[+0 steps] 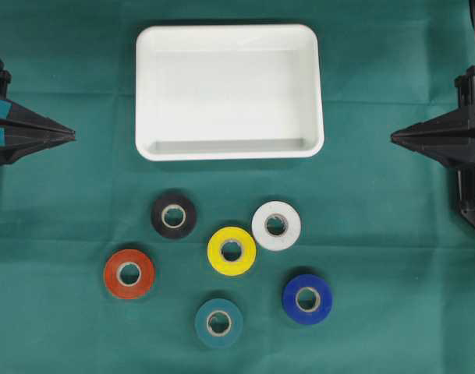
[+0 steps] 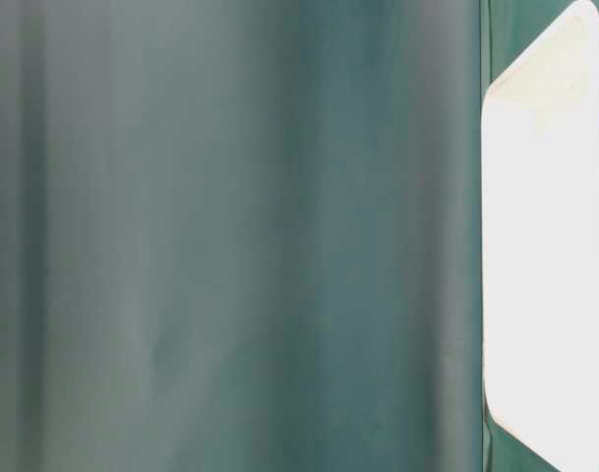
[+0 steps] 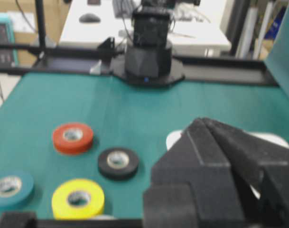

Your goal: Put the tape into the white case with the right arm.

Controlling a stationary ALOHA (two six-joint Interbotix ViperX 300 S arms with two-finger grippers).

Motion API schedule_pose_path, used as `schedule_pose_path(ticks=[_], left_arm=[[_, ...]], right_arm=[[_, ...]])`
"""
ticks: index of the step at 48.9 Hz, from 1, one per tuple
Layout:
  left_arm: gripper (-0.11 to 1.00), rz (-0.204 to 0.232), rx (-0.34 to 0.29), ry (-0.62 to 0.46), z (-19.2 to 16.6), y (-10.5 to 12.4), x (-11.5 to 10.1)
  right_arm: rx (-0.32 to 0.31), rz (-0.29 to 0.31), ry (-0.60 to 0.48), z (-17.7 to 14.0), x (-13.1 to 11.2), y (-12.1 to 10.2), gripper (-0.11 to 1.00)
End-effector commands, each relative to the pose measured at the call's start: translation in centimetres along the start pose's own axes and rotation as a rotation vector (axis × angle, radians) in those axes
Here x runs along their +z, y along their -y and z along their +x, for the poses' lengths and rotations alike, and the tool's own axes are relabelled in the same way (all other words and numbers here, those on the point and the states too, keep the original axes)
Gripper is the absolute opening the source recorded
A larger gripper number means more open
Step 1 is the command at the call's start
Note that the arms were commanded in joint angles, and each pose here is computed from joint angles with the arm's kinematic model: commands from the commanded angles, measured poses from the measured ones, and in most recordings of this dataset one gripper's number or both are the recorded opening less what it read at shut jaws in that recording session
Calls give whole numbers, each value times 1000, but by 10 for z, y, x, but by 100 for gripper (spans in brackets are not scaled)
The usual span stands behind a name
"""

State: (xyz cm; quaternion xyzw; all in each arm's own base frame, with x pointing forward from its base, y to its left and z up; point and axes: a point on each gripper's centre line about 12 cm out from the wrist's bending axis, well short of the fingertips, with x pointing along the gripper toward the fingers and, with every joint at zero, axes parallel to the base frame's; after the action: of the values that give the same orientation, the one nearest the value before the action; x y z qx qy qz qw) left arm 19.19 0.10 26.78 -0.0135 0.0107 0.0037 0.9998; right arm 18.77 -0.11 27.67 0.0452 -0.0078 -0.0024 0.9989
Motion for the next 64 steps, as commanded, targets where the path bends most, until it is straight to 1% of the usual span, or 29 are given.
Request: schedule_pose_path(ticks=[1, 8, 12, 21, 27, 30, 33, 37, 41, 44, 50, 52, 57, 64], left_arm=[[1, -3, 1, -26, -5, 0, -8], [1, -11, 1, -48, -22, -1, -24], [1, -6, 0, -58, -32, -1, -33], [1, -10, -1, -152, -48, -1, -59], [1, -9, -2, -201, -52, -1, -67], [1, -8, -1, -201, -52, -1, -66], [1, -6, -1, -202, -51, -1, -66], [1, -5, -3, -203, -51, -1, -66], [1, -5, -1, -204, -52, -1, -66], [1, -6, -1, -206, -52, -1, -67], [1, -6, -2, -204, -52, -1, -66], [1, -6, -2, -206, -52, -1, -67], [1, -5, -3, -204, -52, -1, -67], [1, -5, -1, -207, -52, -1, -67]], right_arm=[[-3, 0, -17, 0, -2, 0, -10], [-5, -4, -53, -3, -16, 2, -10], [-5, -13, -75, -5, -25, 2, -10], [-1, -40, -103, -9, -39, 3, -9], [-1, -41, -112, -10, -43, 3, -9], [0, -44, -116, -10, -45, 3, -9], [1, -49, -120, -11, -47, 3, -7], [3, -58, -122, -11, -48, 3, 2], [3, -59, -127, -11, -48, 3, 16], [3, -58, -127, -11, -48, 3, 32], [2, -56, -136, -12, -50, 3, 68], [1, -56, -142, -12, -51, 4, 77], [6, -60, -168, -13, -55, 3, 77], [57, -73, -217, -14, -62, -6, 76]])
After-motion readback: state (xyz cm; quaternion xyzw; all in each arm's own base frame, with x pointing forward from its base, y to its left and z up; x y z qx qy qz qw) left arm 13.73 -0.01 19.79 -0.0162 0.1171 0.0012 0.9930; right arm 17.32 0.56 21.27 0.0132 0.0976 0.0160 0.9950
